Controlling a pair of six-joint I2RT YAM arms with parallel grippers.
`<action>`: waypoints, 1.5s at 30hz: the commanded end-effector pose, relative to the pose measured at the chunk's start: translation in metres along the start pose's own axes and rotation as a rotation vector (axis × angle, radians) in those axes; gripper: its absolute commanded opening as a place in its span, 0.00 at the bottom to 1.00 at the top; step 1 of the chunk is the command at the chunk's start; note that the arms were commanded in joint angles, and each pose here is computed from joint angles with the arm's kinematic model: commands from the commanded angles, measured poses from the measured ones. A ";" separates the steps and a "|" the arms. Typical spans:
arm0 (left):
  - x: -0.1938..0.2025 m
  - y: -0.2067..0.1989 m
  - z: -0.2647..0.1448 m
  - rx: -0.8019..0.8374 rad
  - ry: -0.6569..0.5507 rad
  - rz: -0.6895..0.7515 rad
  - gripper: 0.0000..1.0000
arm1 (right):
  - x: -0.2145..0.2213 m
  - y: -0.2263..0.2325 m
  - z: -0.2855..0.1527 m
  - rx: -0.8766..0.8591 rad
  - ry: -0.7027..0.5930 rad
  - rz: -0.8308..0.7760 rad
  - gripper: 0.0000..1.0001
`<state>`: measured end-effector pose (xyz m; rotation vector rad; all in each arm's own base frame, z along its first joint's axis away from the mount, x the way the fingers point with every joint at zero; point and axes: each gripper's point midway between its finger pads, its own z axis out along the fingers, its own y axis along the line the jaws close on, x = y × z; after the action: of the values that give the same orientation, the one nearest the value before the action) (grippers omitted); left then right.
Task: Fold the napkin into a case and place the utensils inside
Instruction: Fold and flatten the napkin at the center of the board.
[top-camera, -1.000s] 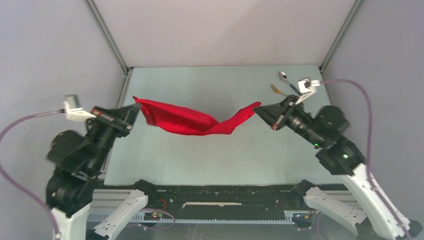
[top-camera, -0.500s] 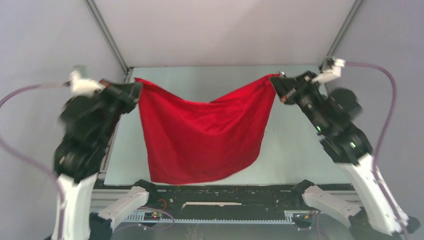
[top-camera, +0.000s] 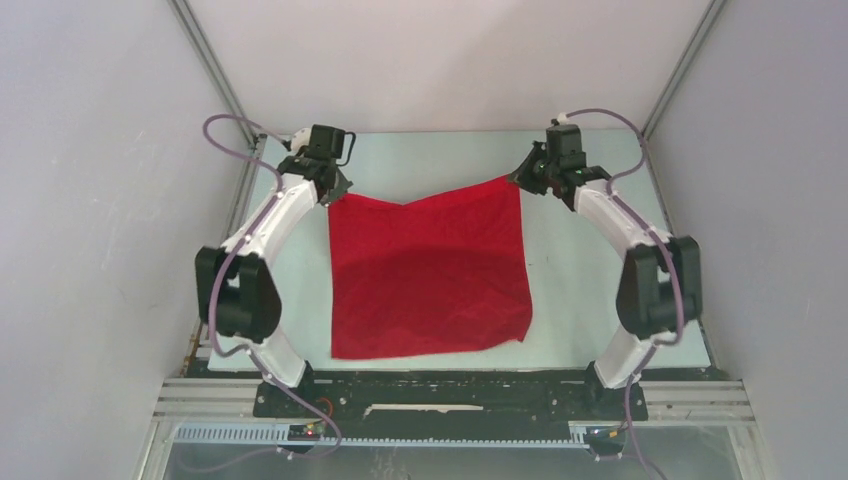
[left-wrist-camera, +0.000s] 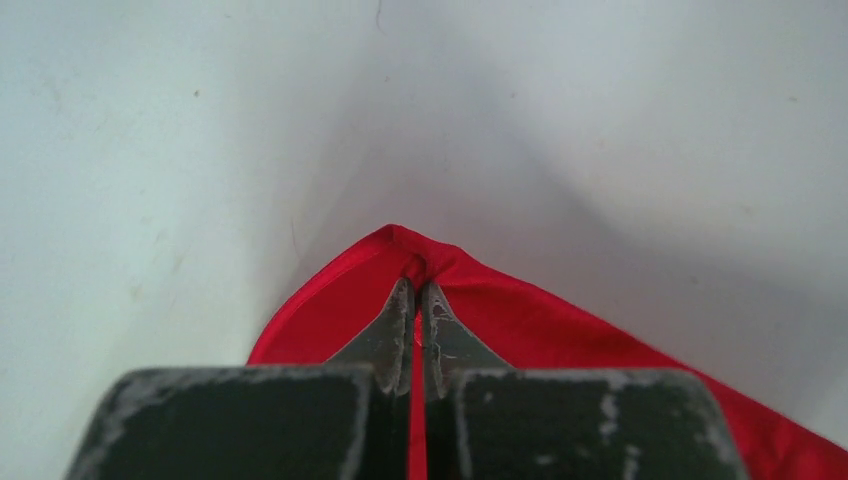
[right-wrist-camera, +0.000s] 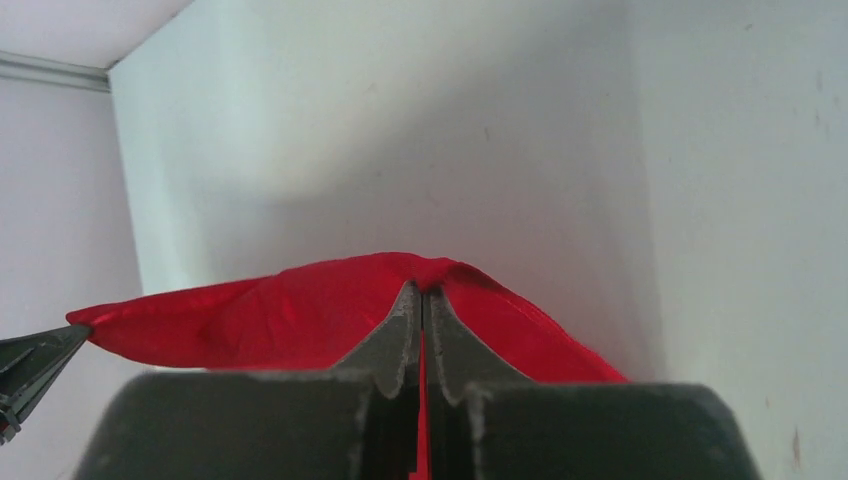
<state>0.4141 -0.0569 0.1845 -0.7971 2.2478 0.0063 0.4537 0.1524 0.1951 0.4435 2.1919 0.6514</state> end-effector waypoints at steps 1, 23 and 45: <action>-0.029 -0.022 0.038 0.037 -0.055 -0.018 0.00 | -0.022 0.011 0.043 -0.098 0.003 -0.024 0.00; 0.140 0.080 -0.005 0.016 0.359 -0.008 0.00 | 0.142 -0.069 -0.032 0.066 0.424 0.009 0.00; 0.224 0.161 -0.039 -0.063 0.445 0.013 0.00 | 0.222 -0.101 -0.102 0.126 0.478 -0.005 0.00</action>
<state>0.1807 -0.0594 0.0299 -0.8678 2.7158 -0.1076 0.2286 0.1534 0.0594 0.3550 2.7213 0.6823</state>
